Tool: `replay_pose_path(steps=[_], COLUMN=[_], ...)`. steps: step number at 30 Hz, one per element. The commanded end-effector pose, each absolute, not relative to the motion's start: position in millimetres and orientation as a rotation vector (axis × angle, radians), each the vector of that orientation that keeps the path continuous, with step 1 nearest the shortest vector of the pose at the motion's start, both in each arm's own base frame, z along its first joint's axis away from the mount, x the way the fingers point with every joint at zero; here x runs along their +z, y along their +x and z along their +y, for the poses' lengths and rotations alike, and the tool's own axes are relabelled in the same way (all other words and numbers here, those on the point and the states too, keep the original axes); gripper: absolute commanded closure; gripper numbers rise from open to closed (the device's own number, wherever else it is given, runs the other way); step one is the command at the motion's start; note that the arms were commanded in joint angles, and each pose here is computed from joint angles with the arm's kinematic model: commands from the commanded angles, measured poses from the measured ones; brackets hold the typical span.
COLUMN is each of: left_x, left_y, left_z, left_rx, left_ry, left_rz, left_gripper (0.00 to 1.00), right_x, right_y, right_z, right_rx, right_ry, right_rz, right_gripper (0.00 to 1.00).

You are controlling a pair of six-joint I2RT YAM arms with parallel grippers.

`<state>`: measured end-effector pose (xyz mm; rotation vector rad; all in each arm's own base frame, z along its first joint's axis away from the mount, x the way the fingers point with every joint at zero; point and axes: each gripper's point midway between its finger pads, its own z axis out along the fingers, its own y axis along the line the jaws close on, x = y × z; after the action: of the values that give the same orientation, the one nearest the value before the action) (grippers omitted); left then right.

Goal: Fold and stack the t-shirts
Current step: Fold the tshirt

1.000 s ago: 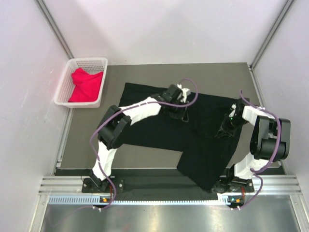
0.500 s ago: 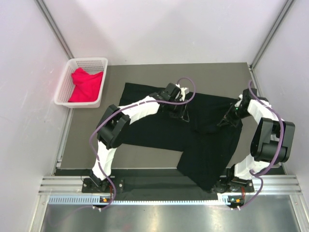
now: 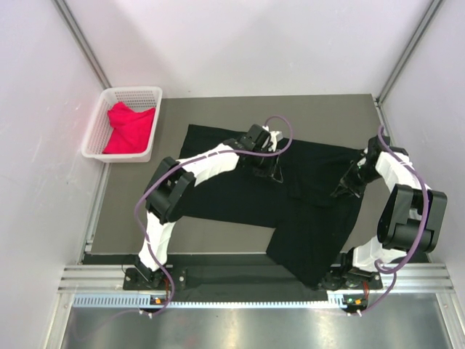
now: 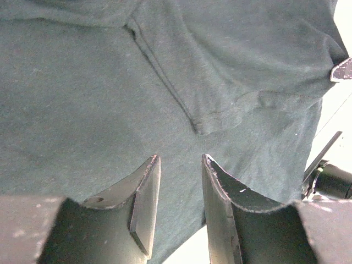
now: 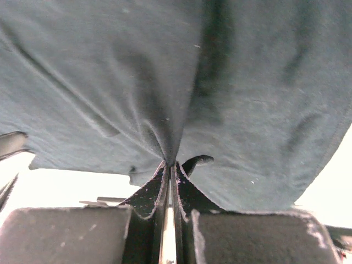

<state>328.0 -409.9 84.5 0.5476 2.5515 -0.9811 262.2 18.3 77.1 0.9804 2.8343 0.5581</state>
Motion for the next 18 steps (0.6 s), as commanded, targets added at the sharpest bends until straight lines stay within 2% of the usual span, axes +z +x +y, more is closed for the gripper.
replay_pose_path(steps=[1, 2, 7, 8, 9, 12, 14, 18], left_x=[109.0, 108.3, 108.4, 108.3, 109.6, 112.4, 112.7, 123.7], left_y=[334.4, 336.4, 342.9, 347.0, 348.0, 356.0, 362.8, 378.6], left_z=[-405.3, -402.6, -392.5, -388.3, -384.8, -372.6, -362.7, -339.7], left_rx=[-0.985, -0.979, -0.965, -0.953, -0.942, -0.91, -0.891, -0.863], left_ry=[0.571, 0.563, 0.543, 0.531, 0.523, 0.5, 0.473, 0.371], left_rz=[2.494, 2.498, 2.507, 2.507, 2.511, 2.507, 2.512, 2.503], left_gripper=[0.59, 0.59, 0.59, 0.59, 0.59, 0.59, 0.6, 0.61], right_x=[75.0, 71.8, 42.9, 45.4, 47.0, 76.7, 97.8, 119.1], right_y=[249.1, 250.9, 240.8, 241.0, 240.7, 258.1, 280.7, 315.1], right_z=[10.5, 7.7, -5.6, -11.2, -22.9, -42.0, -27.1, 68.6], right_rx=[0.477, 0.458, 0.324, 0.279, 0.175, -0.079, -0.036, 0.187], right_ry=[1.041, 1.028, 0.977, 0.938, 0.909, 0.646, 0.438, 0.022], right_rz=[2.851, 2.849, 2.936, 2.939, 2.935, 2.885, 2.832, 2.745], right_gripper=[1.0, 1.0, 0.85, 0.75, 0.7, 0.61, 0.6, 0.59])
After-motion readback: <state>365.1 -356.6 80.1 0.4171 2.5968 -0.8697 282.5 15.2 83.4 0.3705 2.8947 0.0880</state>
